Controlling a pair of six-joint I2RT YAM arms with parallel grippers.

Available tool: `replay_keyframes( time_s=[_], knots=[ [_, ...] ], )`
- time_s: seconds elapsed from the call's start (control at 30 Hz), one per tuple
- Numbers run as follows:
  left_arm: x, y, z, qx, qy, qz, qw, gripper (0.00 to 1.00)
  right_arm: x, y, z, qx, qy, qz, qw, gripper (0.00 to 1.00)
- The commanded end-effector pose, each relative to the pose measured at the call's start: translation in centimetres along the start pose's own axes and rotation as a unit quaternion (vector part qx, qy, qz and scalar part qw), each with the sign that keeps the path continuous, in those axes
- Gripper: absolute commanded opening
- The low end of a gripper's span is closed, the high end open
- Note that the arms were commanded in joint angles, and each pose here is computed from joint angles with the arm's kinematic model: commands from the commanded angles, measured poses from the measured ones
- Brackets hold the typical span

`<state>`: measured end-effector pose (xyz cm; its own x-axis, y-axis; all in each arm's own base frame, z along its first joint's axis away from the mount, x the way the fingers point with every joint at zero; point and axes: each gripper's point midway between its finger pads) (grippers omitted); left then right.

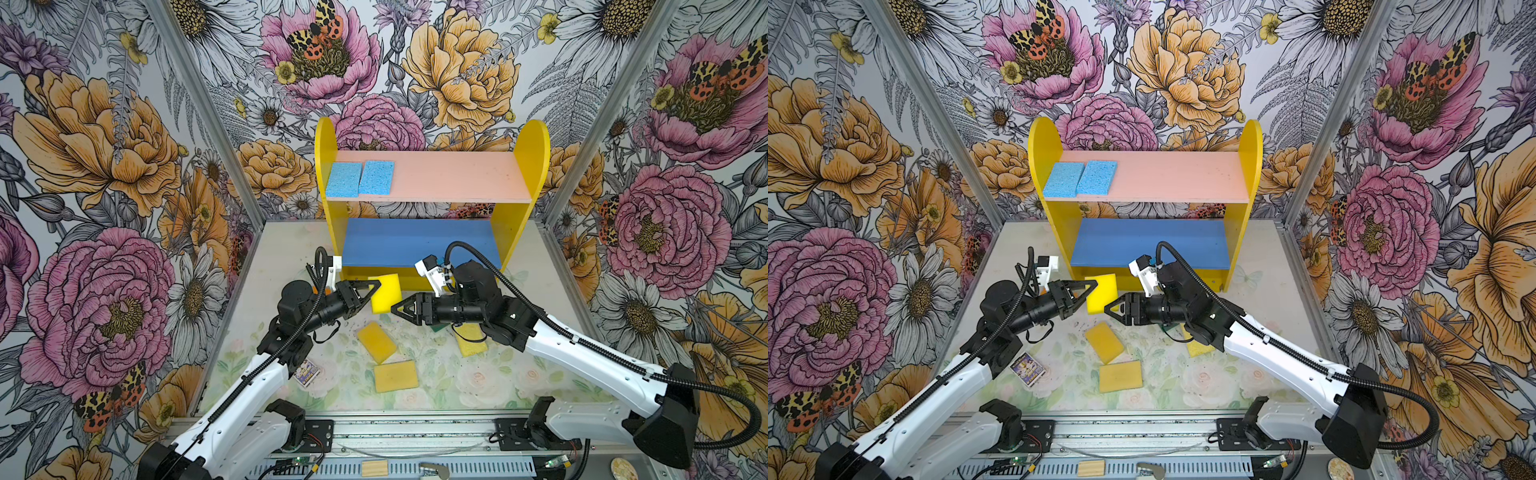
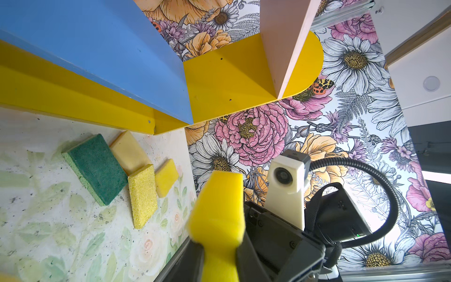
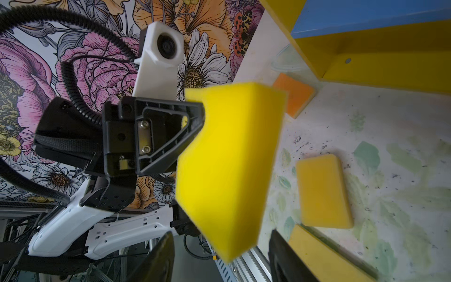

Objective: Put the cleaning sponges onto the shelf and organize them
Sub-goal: 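Lift the yellow sponge up toward the pink top shelf with the right gripper, then lower the yellow sponge onto the pink shelf beside the blue sponges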

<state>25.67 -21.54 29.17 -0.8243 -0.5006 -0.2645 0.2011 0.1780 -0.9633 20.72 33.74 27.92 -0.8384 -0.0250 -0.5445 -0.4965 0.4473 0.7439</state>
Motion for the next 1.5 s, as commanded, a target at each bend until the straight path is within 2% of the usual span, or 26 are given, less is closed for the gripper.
replay_keyframes(
  time_s=[0.0, 0.23, 0.33, 0.4, 0.47, 0.53, 0.63, 0.77, 0.87, 0.93, 1.17, 1.3, 1.47],
  knots=[
    [-0.4, -2.3, 0.2, 0.029, -0.010, 0.015, 0.999, 0.19, -2.1, 1.6, 0.0, -0.016, -0.034, -0.010, 0.999, 0.59],
    [-0.5, -2.8, 0.1, 0.036, -0.011, 0.017, 0.999, 0.19, -2.4, 1.8, 0.5, -0.025, -0.037, 0.002, 0.999, 0.44],
    [-0.5, -2.8, 0.1, 0.035, -0.011, 0.017, 0.999, 0.19, -2.5, 1.8, 0.4, -0.024, -0.040, 0.005, 0.999, 0.30],
    [-0.6, -2.7, 0.1, 0.034, -0.013, 0.017, 0.999, 0.22, -2.7, 1.8, 0.2, -0.021, -0.047, 0.006, 0.999, 0.16],
    [-0.7, -2.8, -0.1, 0.034, -0.012, 0.018, 0.999, 0.33, -2.9, 1.8, -0.1, -0.017, -0.053, 0.005, 0.998, 0.09],
    [-0.8, -3.0, -0.4, 0.031, -0.010, 0.025, 0.999, 0.46, -3.2, 1.9, -0.4, -0.014, -0.064, 0.002, 0.998, 0.07],
    [-0.7, -3.0, -1.9, 0.008, -0.010, 0.045, 0.999, 0.71, -4.0, 2.3, -1.0, -0.015, -0.075, -0.006, 0.997, 0.06],
    [-1.8, -2.5, -5.8, -0.038, -0.059, 0.073, 0.995, 0.98, -6.1, 3.1, -2.3, 0.001, -0.092, -0.035, 0.995, 0.06],
    [-2.5, -1.7, -8.7, -0.075, -0.107, 0.090, 0.987, 0.99, -8.8, 3.6, -3.6, 0.019, -0.115, -0.054, 0.992, 0.07],
    [-2.4, -1.0, -9.6, -0.086, -0.119, 0.089, 0.985, 0.99, -10.8, 4.0, -4.2, 0.029, -0.132, -0.060, 0.989, 0.07],
    [-1.5, 0.8, -9.4, -0.092, -0.102, 0.075, 0.988, 0.99, -19.1, 3.5, -6.5, 0.077, -0.212, -0.070, 0.972, 0.08],
    [-1.1, 1.3, -9.2, -0.099, -0.087, 0.074, 0.989, 0.99, -22.8, 2.8, -6.9, 0.090, -0.228, -0.075, 0.967, 0.08],
    [-0.7, 1.9, -9.3, -0.112, -0.077, 0.077, 0.988, 0.99, -25.7, 1.7, -6.8, 0.100, -0.236, -0.071, 0.964, 0.08]
  ],
)
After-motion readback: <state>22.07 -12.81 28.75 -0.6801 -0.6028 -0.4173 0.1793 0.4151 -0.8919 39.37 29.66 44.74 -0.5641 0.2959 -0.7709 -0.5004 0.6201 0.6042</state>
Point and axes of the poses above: each gripper's point midway between its finger pads, its own z axis out along the fingers, its own y axis along the line the jaws close on, x = y × z, and after that the axes turned 3 degrees about -z, right-handed
